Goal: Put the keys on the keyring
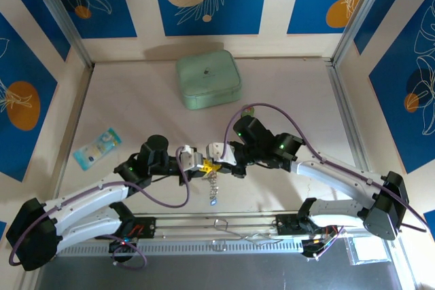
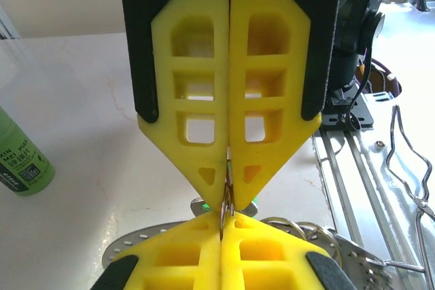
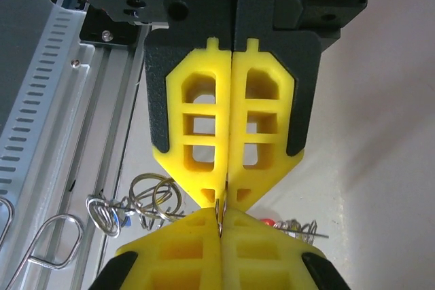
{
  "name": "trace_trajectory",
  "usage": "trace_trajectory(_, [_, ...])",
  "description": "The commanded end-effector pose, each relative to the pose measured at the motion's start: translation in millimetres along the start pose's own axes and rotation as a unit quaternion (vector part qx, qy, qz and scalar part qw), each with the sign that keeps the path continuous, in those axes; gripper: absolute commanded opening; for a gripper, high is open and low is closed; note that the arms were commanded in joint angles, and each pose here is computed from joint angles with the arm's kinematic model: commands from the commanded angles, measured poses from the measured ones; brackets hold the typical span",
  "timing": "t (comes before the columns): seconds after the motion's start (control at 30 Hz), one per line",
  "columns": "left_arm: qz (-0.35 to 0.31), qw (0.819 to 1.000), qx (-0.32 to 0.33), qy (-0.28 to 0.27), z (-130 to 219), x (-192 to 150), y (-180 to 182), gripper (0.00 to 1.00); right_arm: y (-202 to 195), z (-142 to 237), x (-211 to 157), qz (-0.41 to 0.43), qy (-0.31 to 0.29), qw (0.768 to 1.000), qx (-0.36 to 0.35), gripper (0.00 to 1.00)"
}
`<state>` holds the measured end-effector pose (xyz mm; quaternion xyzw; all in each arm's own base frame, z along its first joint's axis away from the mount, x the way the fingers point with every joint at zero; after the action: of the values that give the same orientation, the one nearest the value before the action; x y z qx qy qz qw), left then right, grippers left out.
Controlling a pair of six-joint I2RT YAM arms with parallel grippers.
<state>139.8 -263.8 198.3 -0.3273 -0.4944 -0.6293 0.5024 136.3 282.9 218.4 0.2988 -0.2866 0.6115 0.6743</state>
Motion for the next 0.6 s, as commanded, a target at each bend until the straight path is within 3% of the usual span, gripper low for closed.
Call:
trace_trajectory(0.0, [-0.035, 0.998, 0.02, -0.047, 4.1, 23.4, 5.8, 0.0, 2.9, 9.0, 18.5, -0.001, -0.048, 0.999, 0.002, 0.27])
trace_trajectory(0.03, [-0.036, 0.997, 0.026, -0.055, 5.1, 24.7, 6.1, 0.0, 1.8, 11.7, 15.6, -0.012, -0.054, 0.998, 0.002, 0.35])
trace_trajectory(0.13, [-0.038, 0.996, 0.042, -0.074, 6.2, 25.3, 7.1, 0.0, 3.3, 20.3, 7.8, -0.047, -0.07, 0.996, 0.007, 0.41])
trace_trajectory(0.57, [-0.047, 0.994, 0.065, -0.077, 7.3, 23.3, 10.9, 0.0, 7.4, 42.1, -18.1, -0.174, -0.103, 0.979, -0.015, 0.43])
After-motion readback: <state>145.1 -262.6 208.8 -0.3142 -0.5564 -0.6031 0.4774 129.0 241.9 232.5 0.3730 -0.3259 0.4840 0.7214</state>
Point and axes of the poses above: each hand's point on the last joint's axis, 136 mm out from that joint toward the fingers, its own z axis back along the fingers, its own y axis along the line the jaws close on, x = y × z, the point moved 3 cm from there along z, back along the fingers, and after that the axes turned 12 degrees about -z, right-handed, at the moved point
